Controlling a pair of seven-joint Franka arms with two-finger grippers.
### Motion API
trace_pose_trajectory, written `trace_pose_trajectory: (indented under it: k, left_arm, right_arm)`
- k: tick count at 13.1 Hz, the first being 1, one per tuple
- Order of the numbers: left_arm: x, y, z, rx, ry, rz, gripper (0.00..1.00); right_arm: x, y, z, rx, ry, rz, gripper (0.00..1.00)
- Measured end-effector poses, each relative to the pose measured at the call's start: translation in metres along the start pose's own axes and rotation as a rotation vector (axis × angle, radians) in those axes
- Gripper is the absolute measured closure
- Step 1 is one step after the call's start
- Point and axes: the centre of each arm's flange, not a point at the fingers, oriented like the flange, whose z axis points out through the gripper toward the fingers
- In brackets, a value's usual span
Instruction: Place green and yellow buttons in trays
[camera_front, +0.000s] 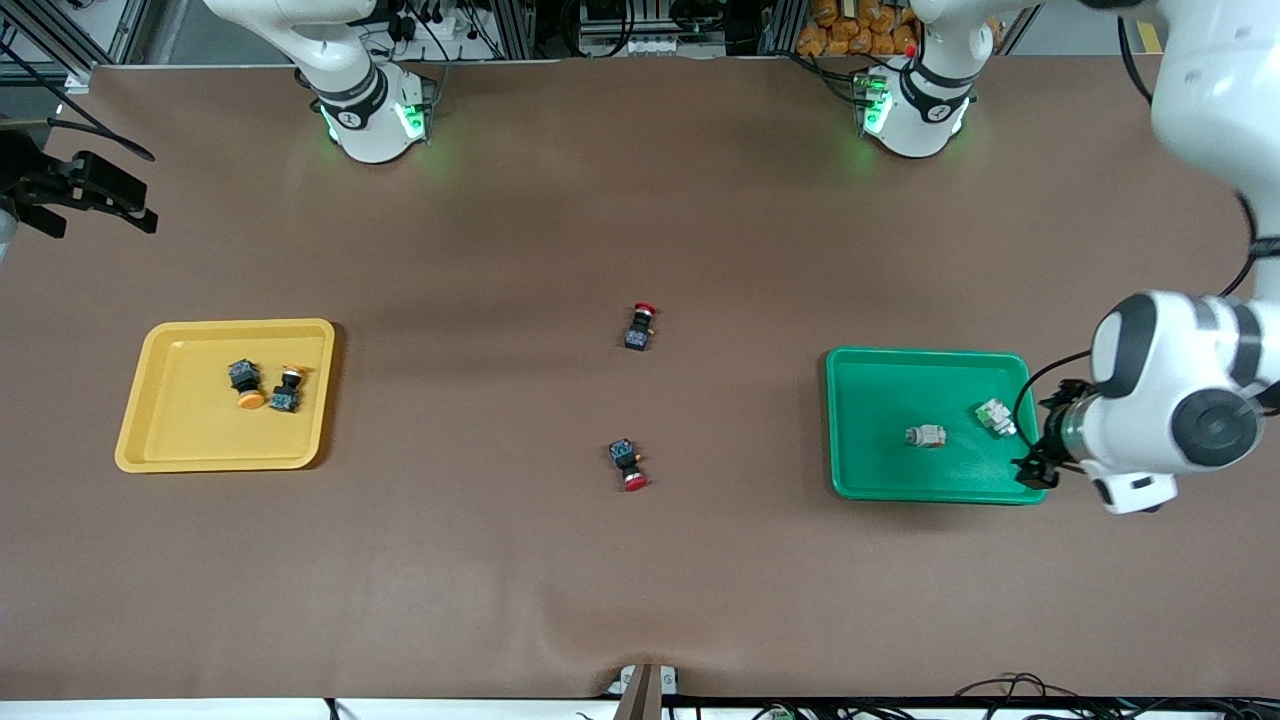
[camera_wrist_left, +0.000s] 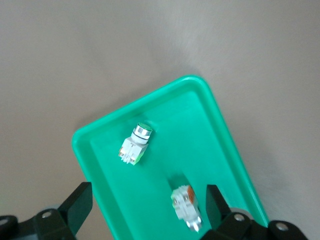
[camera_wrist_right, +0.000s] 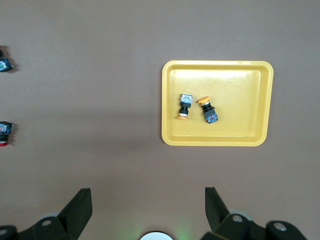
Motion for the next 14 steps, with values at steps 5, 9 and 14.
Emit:
trace_pose_trajectory:
  k: [5, 9, 14]
  left_arm:
    - [-0.018, -0.056, -0.126, -0.018, 0.099, -0.025, 0.00]
    - [-0.044, -0.080, -0.169, 0.006, 0.124, 0.105, 0.00]
    - [-0.078, -0.098, -0.215, 0.003, 0.103, 0.337, 0.00]
  right_arm:
    - [-0.001, -0.002, 0.000, 0.007, -0.005, -0.003, 0.00]
    - [-0.001, -0.002, 0.000, 0.007, -0.007, -0.003, 0.00]
    - [-0.002, -0.001, 0.001, 0.008, -0.015, -0.001, 0.00]
